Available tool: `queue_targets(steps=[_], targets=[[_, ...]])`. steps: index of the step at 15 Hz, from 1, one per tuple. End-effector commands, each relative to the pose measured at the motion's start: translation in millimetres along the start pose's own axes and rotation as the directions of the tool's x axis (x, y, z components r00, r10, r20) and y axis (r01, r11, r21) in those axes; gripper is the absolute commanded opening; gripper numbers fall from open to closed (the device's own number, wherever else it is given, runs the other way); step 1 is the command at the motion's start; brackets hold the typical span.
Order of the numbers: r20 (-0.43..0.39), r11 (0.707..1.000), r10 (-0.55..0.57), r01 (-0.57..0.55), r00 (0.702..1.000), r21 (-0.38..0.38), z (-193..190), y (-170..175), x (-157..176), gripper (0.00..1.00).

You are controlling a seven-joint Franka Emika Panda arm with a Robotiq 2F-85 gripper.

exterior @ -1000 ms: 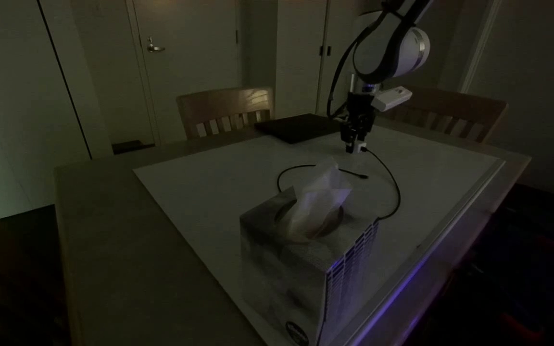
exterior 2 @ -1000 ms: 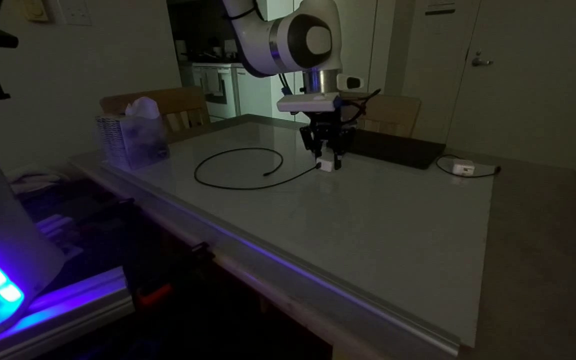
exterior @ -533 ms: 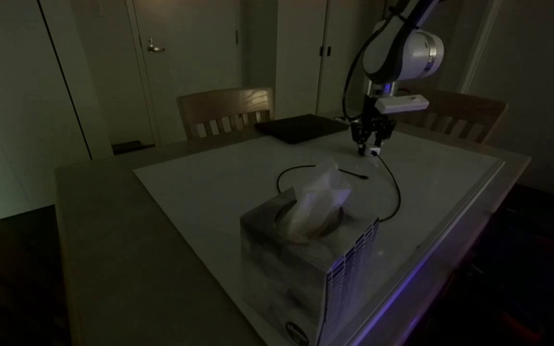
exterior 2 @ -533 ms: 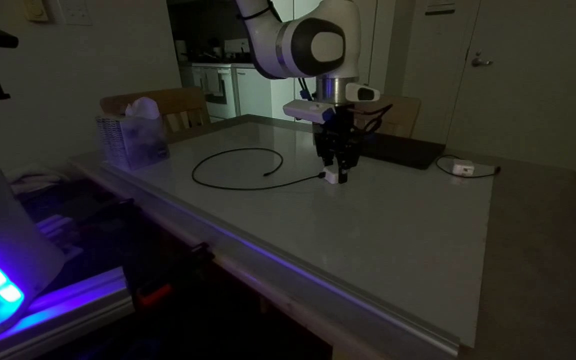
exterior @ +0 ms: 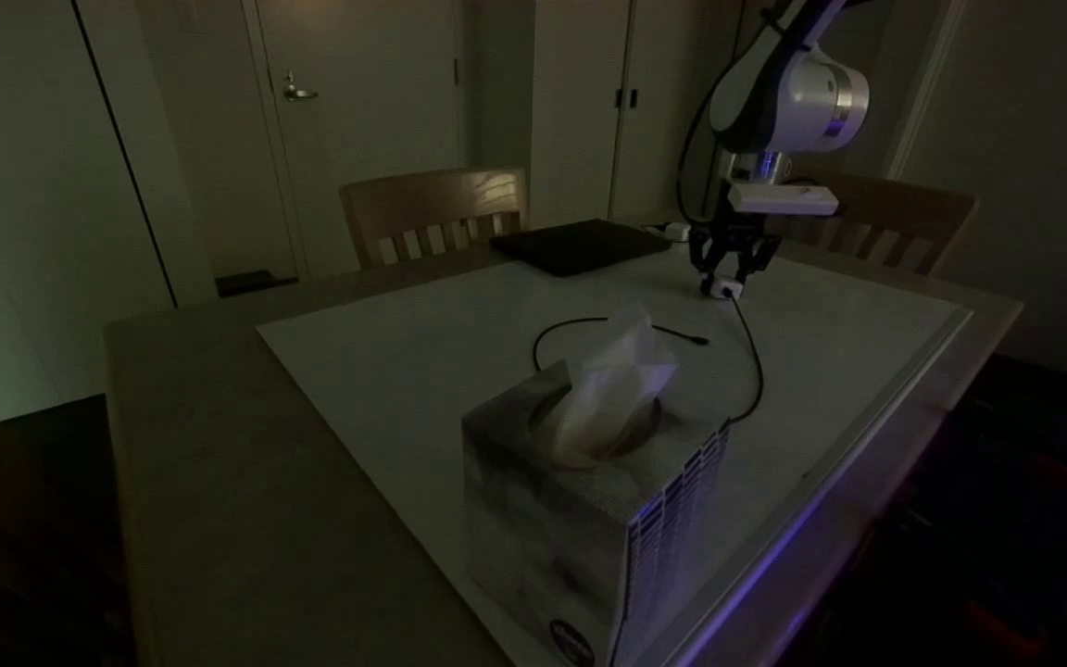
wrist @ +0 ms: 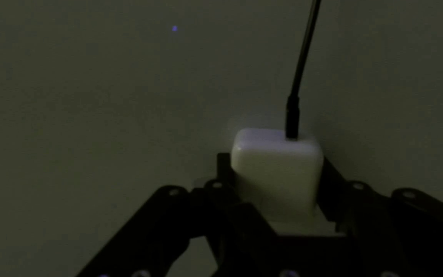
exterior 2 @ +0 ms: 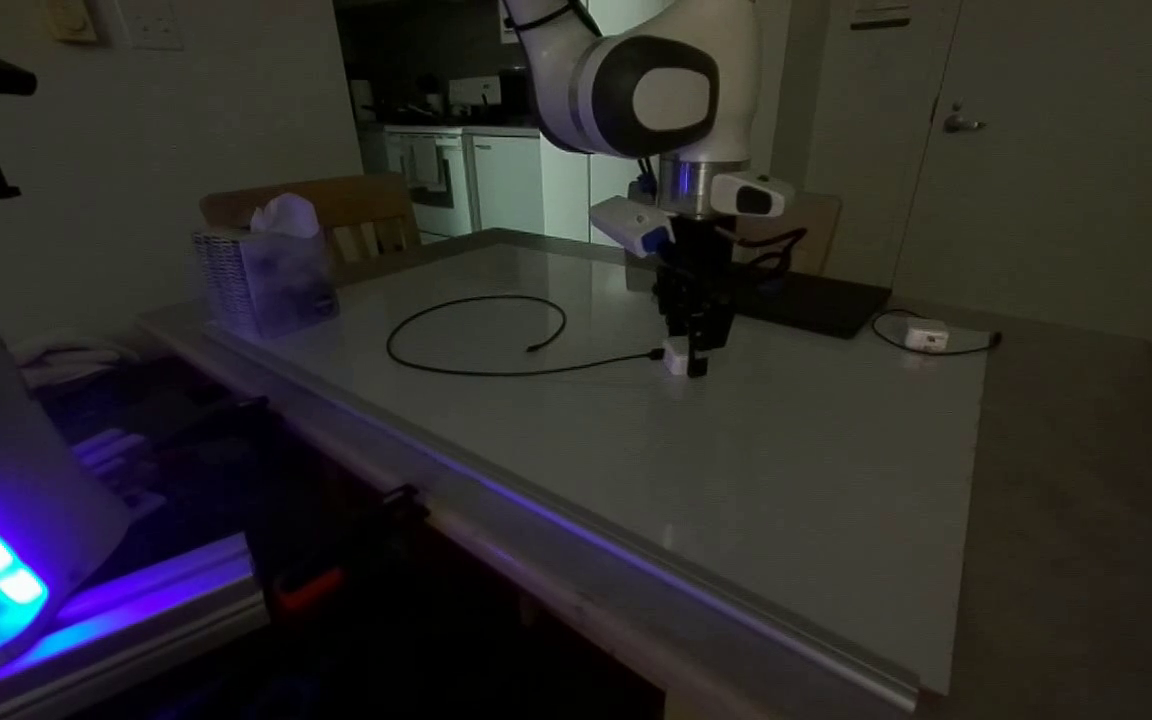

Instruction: Unwind the charging cable

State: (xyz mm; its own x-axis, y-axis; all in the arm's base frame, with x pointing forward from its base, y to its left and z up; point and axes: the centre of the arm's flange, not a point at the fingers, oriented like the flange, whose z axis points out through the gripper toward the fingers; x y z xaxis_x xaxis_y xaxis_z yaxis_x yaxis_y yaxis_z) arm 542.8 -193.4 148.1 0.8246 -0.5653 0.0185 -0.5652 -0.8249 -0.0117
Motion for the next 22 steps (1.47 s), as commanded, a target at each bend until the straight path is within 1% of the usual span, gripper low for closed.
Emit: queue_targets(steps=[1, 2, 4, 6, 9, 12, 14, 17, 19, 21, 22], targets=[[-0.009, 0.998, 0.047, -0.048, 0.999, -0.05, 2, -4, 4, 0.27], [-0.018, 0.994, 0.084, -0.085, 0.996, -0.065, 4, -1, 6, 0.27], [-0.04, 0.975, 0.189, -0.192, 0.981, -0.114, 6, 14, 11, 0.27], [-0.057, 0.952, 0.271, -0.276, 0.961, -0.134, 9, 34, 16, 0.27], [-0.074, 0.92, 0.358, -0.366, 0.931, -0.142, 9, 56, 21, 0.27], [-0.094, 0.878, 0.439, -0.449, 0.893, -0.165, 8, 78, 29, 0.27], [-0.107, 0.844, 0.494, -0.505, 0.863, -0.18, 7, 94, 33, 0.27], [-0.124, 0.8, 0.553, -0.566, 0.824, -0.196, 7, 111, 38, 0.27], [-0.127, 0.781, 0.578, -0.591, 0.806, -0.2, 7, 116, 40, 0.27], [-0.121, 0.777, 0.586, -0.598, 0.801, -0.195, 9, 115, 40, 0.27], [-0.111, 0.78, 0.585, -0.595, 0.803, -0.194, 9, 113, 39, 0.27]])
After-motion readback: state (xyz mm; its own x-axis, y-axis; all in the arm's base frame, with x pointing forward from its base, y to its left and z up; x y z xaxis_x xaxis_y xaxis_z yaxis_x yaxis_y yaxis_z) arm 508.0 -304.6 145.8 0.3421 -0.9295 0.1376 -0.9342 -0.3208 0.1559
